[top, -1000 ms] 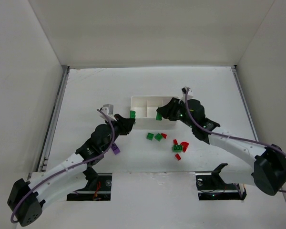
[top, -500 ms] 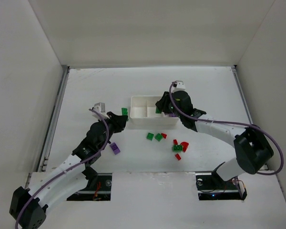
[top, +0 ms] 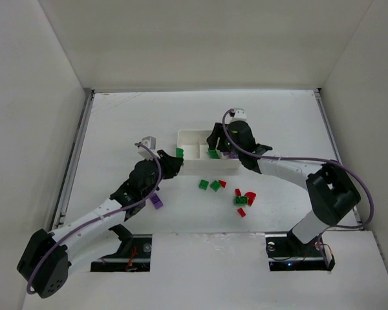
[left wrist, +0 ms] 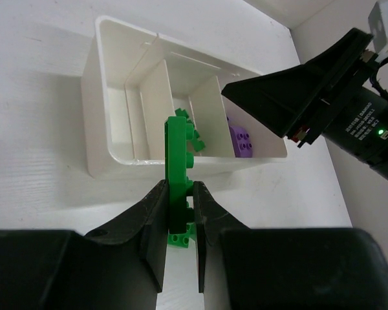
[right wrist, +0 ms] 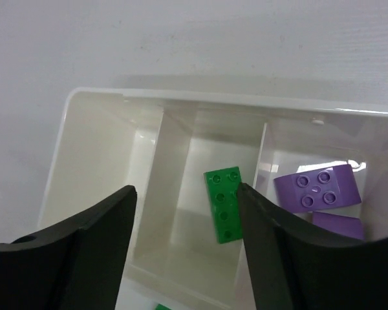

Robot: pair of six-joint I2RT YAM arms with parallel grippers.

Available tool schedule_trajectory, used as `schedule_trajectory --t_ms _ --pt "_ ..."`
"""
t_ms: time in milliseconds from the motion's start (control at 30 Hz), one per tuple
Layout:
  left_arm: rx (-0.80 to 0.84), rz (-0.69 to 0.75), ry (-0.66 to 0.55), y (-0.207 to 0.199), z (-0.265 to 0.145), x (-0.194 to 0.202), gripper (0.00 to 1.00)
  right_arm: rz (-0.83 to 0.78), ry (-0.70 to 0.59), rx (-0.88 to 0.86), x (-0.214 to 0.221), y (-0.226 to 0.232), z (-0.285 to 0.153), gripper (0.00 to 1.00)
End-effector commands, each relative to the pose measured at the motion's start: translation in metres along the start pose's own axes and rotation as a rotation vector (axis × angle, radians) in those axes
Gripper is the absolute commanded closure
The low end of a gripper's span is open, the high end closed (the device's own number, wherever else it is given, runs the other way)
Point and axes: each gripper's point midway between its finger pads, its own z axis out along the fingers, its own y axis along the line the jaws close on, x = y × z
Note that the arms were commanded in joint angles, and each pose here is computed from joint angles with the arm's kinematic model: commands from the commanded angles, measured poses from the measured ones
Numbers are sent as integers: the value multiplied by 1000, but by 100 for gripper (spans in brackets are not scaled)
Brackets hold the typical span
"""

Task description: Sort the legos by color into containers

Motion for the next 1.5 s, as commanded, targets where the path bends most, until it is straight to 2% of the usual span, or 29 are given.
schedule_trajectory --t_ms 0,133,167,267,333,467,667,800,933,1067,1167,1333,1467 --pt "126 -26 -77 -46 5 -31 87 20 -142 -60 -54 23 -22 29" --pt "135 1 -36 -64 21 -25 87 38 -202 -85 -70 23 -54 29" --pt "135 10 -21 -69 27 -22 87 47 -214 -83 -70 20 -63 33" --pt "135 53 22 -84 47 -12 87 90 -244 -60 -61 1 -89 57" --pt "118 92 47 -88 63 -4 87 118 -258 -39 -51 -12 -102 64" --pt "55 136 104 -88 98 11 87 162 -266 -19 -30 -34 -121 64" --pt "-35 190 151 -77 136 23 87 163 -279 -35 -20 -42 -138 61" --pt "-98 233 160 -70 148 28 84 165 -288 -55 -18 -40 -143 54" --pt "-148 257 164 -63 150 32 72 156 -284 -64 -15 -38 -143 42" --pt "-149 262 160 -64 145 32 57 143 -271 -74 -11 -34 -141 38" --pt "-141 258 119 -68 134 17 55 107 -249 -109 -5 -21 -141 46" --pt "-174 237 -3 -57 94 -29 54 -2 -145 -253 25 37 -137 67" --pt "-243 165 -86 -20 51 -58 55 -100 -35 -383 70 101 -133 65"
